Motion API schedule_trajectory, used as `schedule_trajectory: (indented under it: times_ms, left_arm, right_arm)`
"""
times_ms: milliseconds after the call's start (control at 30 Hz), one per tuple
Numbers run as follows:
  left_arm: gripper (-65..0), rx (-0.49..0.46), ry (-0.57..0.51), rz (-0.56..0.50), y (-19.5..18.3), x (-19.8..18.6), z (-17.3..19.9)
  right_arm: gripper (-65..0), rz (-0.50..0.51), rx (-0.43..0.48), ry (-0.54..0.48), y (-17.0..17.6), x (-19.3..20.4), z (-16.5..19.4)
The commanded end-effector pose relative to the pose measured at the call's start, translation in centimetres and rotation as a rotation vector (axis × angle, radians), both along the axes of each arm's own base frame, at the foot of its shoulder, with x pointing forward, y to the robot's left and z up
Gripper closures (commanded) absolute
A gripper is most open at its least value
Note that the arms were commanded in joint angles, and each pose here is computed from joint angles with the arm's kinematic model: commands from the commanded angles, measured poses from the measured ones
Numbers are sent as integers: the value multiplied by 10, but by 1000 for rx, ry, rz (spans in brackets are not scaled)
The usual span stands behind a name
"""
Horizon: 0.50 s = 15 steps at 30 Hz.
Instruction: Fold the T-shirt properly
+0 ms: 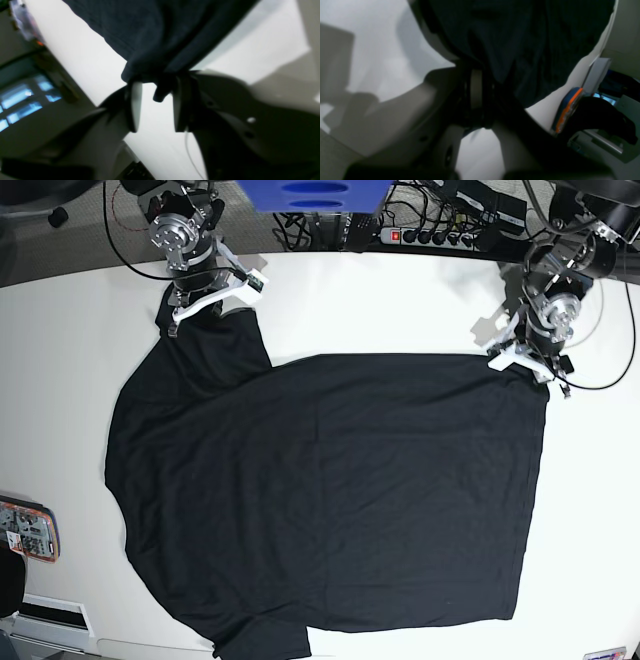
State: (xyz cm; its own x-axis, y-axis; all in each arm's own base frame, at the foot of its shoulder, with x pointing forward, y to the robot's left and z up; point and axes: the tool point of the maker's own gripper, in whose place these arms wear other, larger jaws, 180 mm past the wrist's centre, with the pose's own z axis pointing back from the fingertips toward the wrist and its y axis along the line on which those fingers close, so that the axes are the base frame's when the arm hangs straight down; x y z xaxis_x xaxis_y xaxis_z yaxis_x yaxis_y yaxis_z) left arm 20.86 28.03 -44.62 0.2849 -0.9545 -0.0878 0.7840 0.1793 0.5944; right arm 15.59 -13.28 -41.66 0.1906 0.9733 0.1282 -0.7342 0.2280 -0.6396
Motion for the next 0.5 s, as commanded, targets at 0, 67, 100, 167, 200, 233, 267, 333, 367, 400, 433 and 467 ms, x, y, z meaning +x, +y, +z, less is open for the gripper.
schedule_trajectory:
  times_ms: [0,67,100,167,200,233,267,333,367,400,433,467]
  left_arm:
    - [-176,-17,107,8,1,-21,-14]
    - [-139,-21,107,-1,-2,-20,-15]
    - [-124,-20,106,0,-2,-19,-15]
    - [-74,-18,105,-1,-2,-19,-14]
    - [-31,-16,104,-5,-2,-19,-14]
    - [0,-17,103,-6,-2,-18,-14]
    - [0,-20,97,-6,-3,-16,-13]
    - [0,-33,81,-15,-8,-12,-9]
    - [0,-43,65,-20,-13,-9,-5]
    - [0,-58,47,-33,-20,-5,0]
    - [0,-71,38,-43,-26,-4,4]
    - [0,-84,26,-53,-32,-2,8]
  right_arm:
    - [0,1,1,-33,0,5,8]
    - [0,1,-1,-33,0,5,8]
    - [0,1,-1,-33,0,5,8]
    - [0,1,-1,-33,0,5,8]
    - [0,1,-1,-33,0,5,8]
    - [0,1,-1,-33,0,5,8]
    - [0,1,-1,-33,0,5,8]
    - [0,1,-1,-33,0,5,8]
    - [0,1,-1,-32,0,4,8]
    - [0,1,-1,-26,0,2,7]
    - [0,0,-1,-15,-1,-2,5]
    - [0,0,-1,-3,-1,-7,3]
